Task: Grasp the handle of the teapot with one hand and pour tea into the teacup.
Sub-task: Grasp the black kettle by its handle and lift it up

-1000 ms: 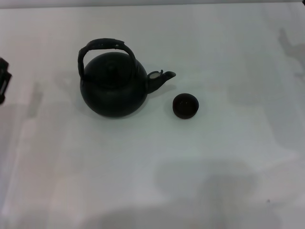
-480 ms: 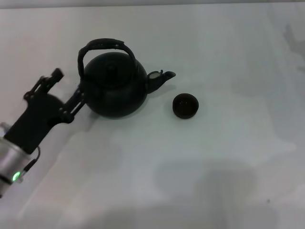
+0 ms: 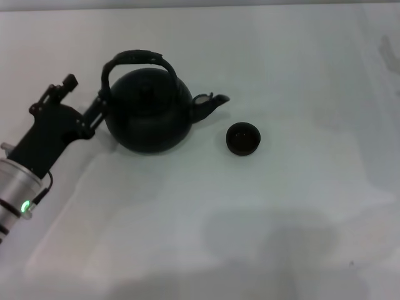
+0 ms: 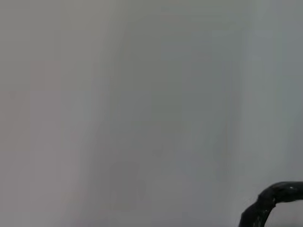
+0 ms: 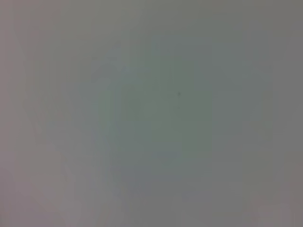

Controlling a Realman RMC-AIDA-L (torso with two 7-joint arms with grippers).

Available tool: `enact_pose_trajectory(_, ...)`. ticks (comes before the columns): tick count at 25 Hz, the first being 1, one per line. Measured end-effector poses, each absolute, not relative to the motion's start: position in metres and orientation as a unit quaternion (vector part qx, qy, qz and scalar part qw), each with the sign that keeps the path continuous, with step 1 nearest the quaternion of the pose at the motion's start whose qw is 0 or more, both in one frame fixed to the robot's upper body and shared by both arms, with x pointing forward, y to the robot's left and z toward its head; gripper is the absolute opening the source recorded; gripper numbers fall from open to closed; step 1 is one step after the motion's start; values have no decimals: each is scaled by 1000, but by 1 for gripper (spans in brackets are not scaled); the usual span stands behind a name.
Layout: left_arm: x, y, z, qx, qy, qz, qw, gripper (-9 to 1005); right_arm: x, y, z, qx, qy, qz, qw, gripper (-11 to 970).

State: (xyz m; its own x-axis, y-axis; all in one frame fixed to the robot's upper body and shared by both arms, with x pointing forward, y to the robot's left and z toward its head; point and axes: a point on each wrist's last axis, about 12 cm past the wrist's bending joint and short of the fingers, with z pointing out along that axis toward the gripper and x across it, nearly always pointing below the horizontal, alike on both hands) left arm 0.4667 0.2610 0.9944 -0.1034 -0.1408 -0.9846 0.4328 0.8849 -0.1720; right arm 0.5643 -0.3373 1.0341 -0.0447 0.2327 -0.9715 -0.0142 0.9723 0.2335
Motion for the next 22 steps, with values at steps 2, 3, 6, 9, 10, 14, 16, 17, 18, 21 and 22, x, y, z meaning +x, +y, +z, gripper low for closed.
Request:
enact_pose_trajectory(2,469,261,995,101,712,-215,661,718,565,-337,1035,76,716,91,688,845)
enact_pose_trajectory(3,471,261,995,101,713,-214,661,718,565,-337,1035,76,716,91,688,845)
enact_pose_trajectory(6,479,258,996,106,717,-211,656,717,567,-337,1036,75,715,90,689,845)
enact_pose_trajectory(9,487,255,996,112,722,-209,650,717,567,-338,1037,74,714,89,690,845)
enact_pose_trajectory(10,489,255,996,115,724,-207,648,717,568,-338,1037,74,714,89,690,845)
enact_pose_trajectory(14,497,252,995,122,733,-201,638,717,568,-339,1038,73,714,87,691,845)
enact_pose_trajectory(16,501,252,996,128,736,-196,635,718,568,-340,1038,73,714,86,692,845)
enact_pose_trajectory(17,502,252,995,129,737,-192,635,718,569,-340,1038,72,714,85,691,845)
enact_pose_trajectory(18,502,252,995,129,738,-191,635,718,569,-340,1039,72,714,84,691,845)
enact_pose_trajectory(21,503,252,995,133,738,-183,636,608,570,-341,1038,73,717,82,688,845)
enact_pose_trajectory(22,502,252,995,134,738,-182,636,572,571,-341,1038,73,718,81,688,845)
